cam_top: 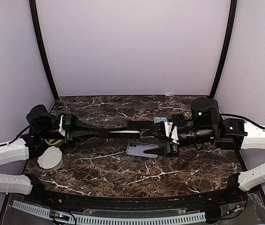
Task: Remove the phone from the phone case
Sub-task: Pass from the left arm to the right
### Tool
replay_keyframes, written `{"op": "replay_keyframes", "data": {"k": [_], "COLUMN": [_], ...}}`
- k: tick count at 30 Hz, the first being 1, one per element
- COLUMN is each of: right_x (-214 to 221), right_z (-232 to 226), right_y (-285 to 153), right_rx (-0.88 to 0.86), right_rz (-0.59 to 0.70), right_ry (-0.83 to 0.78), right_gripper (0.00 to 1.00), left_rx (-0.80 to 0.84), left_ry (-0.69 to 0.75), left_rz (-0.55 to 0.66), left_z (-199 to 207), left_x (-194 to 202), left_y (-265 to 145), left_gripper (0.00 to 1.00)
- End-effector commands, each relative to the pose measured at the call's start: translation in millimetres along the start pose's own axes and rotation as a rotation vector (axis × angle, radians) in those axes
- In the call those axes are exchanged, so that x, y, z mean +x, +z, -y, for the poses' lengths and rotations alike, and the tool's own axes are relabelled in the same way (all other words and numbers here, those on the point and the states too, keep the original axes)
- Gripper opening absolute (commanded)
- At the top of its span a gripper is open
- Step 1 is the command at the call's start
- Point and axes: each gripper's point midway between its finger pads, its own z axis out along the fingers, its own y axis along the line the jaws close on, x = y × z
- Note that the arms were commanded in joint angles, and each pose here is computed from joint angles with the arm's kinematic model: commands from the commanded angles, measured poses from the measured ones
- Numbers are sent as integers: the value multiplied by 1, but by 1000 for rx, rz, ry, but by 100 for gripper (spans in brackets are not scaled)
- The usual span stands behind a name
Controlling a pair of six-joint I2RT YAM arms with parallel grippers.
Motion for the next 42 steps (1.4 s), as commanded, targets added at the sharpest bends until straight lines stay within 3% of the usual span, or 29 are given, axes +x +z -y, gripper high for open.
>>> {"op": "replay_keyframes", "data": {"k": [1, 25, 42], "right_x": [-29, -45, -35], "right_z": [11, 7, 13], "right_y": [-6, -5, 3], "right_rx": [6, -53, -19], "right_rz": [86, 150, 116], "right_ry": [-18, 2, -7], "right_gripper": [53, 53, 52], "left_rx": [-4, 36, 62], "left_ry": [93, 111, 134], "left_rz": [63, 72, 80], "left_z": [-4, 5, 12], "left_x": [-24, -24, -26], "left_y": [-2, -3, -4], "left_gripper": [0, 0, 0]}}
